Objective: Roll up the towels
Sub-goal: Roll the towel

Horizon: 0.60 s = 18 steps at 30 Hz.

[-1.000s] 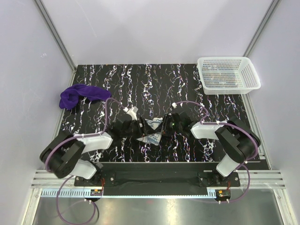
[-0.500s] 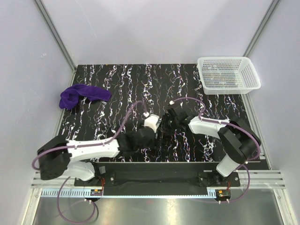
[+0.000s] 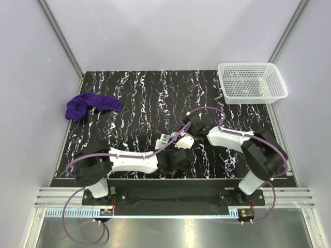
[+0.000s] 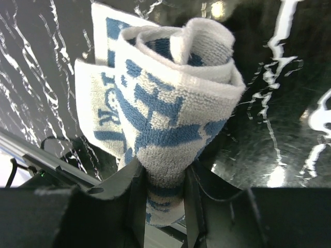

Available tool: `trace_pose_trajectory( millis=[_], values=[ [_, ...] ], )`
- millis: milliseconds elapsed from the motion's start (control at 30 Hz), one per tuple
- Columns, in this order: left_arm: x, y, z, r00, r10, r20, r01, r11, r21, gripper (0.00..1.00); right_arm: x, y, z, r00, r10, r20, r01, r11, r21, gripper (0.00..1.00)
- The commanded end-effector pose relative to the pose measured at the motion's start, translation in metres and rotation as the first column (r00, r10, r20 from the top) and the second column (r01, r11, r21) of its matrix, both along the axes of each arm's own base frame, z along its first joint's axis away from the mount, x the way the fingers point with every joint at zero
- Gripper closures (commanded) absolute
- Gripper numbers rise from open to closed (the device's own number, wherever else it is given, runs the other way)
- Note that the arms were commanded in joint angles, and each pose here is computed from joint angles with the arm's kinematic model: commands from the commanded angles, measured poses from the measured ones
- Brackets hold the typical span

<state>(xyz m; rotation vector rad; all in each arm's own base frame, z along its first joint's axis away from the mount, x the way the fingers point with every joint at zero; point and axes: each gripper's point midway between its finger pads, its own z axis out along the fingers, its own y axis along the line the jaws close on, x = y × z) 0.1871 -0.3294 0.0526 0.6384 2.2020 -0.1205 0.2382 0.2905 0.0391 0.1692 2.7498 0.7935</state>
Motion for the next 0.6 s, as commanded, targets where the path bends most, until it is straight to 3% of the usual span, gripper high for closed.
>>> trace_pose_trajectory(
  millis=[0, 167, 300, 333, 567],
  values=[
    [0.012, 0.003, 0.008, 0.996, 0.071, 0.047, -0.073, 0.997, 0.039, 0.30, -0.001, 0.004, 0.015, 1.000, 0.020, 0.024, -0.020, 1.000, 0.001, 0.75],
    [0.013, 0.000, -0.001, 0.997, 0.074, 0.037, -0.077, 0.993, 0.090, 0.37, -0.002, 0.007, 0.022, 1.000, 0.022, 0.020, -0.023, 1.000, 0.020, 0.76],
    [0.013, 0.001, -0.003, 0.996, 0.078, 0.036, -0.081, 0.992, 0.097, 0.56, -0.004, 0.009, 0.028, 0.999, 0.034, 0.011, -0.034, 0.999, 0.033, 0.76],
    [0.013, 0.002, -0.003, 0.996, 0.079, 0.038, -0.082, 0.992, 0.099, 0.64, -0.004, 0.012, 0.032, 0.999, 0.041, 0.011, -0.041, 0.998, 0.043, 0.76],
    [0.013, 0.002, -0.003, 0.996, 0.079, 0.034, -0.081, 0.993, 0.089, 0.89, -0.008, 0.010, 0.037, 0.999, 0.046, 0.001, -0.046, 0.998, 0.043, 0.73]
  ],
)
